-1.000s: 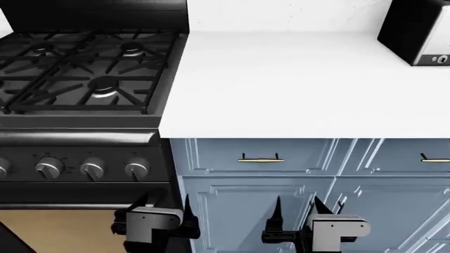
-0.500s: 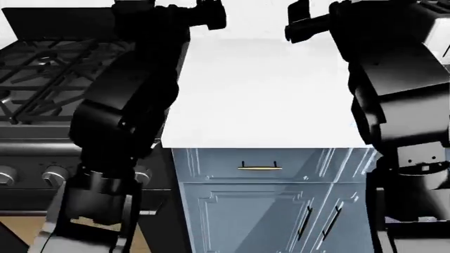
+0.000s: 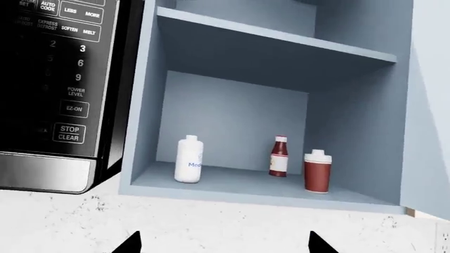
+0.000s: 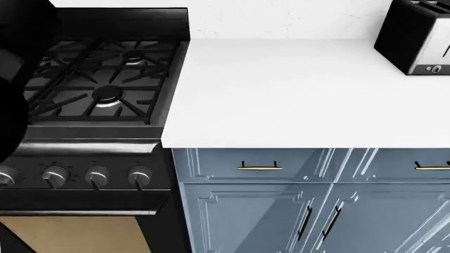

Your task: Pick and place the shaker into the drawer. Then close the cabinet.

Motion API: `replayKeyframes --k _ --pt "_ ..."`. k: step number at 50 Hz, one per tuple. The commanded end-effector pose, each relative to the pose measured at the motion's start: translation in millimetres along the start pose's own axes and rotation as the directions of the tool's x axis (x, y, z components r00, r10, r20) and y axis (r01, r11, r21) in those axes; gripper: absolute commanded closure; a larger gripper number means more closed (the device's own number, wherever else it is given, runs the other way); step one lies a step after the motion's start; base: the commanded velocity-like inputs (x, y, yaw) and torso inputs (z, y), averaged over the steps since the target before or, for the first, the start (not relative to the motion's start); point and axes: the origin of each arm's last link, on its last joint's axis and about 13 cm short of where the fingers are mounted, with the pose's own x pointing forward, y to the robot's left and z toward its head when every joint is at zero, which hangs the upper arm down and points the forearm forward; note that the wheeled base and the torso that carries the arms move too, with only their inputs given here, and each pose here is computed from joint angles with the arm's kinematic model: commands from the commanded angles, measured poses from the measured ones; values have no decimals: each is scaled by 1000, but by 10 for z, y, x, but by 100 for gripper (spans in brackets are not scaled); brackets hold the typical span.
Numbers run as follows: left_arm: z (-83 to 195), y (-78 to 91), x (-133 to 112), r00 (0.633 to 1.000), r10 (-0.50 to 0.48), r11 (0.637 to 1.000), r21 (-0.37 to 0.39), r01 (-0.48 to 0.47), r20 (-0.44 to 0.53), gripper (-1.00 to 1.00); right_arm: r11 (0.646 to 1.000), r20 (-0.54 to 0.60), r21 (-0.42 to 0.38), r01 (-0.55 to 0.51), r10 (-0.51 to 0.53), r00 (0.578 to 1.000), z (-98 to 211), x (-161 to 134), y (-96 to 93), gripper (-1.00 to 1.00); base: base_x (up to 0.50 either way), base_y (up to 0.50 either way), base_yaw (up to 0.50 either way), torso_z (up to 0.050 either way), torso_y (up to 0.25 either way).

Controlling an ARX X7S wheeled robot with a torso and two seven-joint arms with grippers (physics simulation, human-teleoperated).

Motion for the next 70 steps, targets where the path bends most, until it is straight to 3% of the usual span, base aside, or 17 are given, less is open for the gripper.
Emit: replayKeyframes --k 1,10,18,28,43,54,61,70 --pt "198 56 -23 999 36 998 -52 -38 -40 -100 999 -13 -3 -46 46 999 147 -49 -47 -100 0 0 0 50 0" --pt "248 33 -59 996 8 999 -46 -12 -84 -100 998 -12 -12 -62 62 998 163 -44 -13 -100 0 0 0 50 0" --pt "303 21 -78 994 6 994 -108 -18 -111 -100 998 -26 -7 -59 59 998 156 -46 -2 -100 235 -85 0 13 0" --pt "263 68 -55 995 28 996 -79 -36 -100 -100 998 -40 -7 -63 63 997 137 -43 3 -100 495 -165 0 0 0" --pt "398 134 -38 994 106 994 17 -106 17 -100 997 -43 -13 -70 69 997 111 -35 -7 -100 500 -114 0 0 0" --pt "358 138 -28 993 112 993 42 -113 25 -100 998 -47 -7 -64 63 997 69 -27 -30 -100 500 -111 0 0 0" --pt "302 231 2 979 199 970 129 -205 52 -100 998 -52 10 -54 55 997 16 -13 -34 -100 470 -90 0 0 0" --pt "242 284 16 973 227 958 170 -232 45 -100 999 -58 16 -42 43 997 -11 -4 -23 -100 0 0 0 0 0"
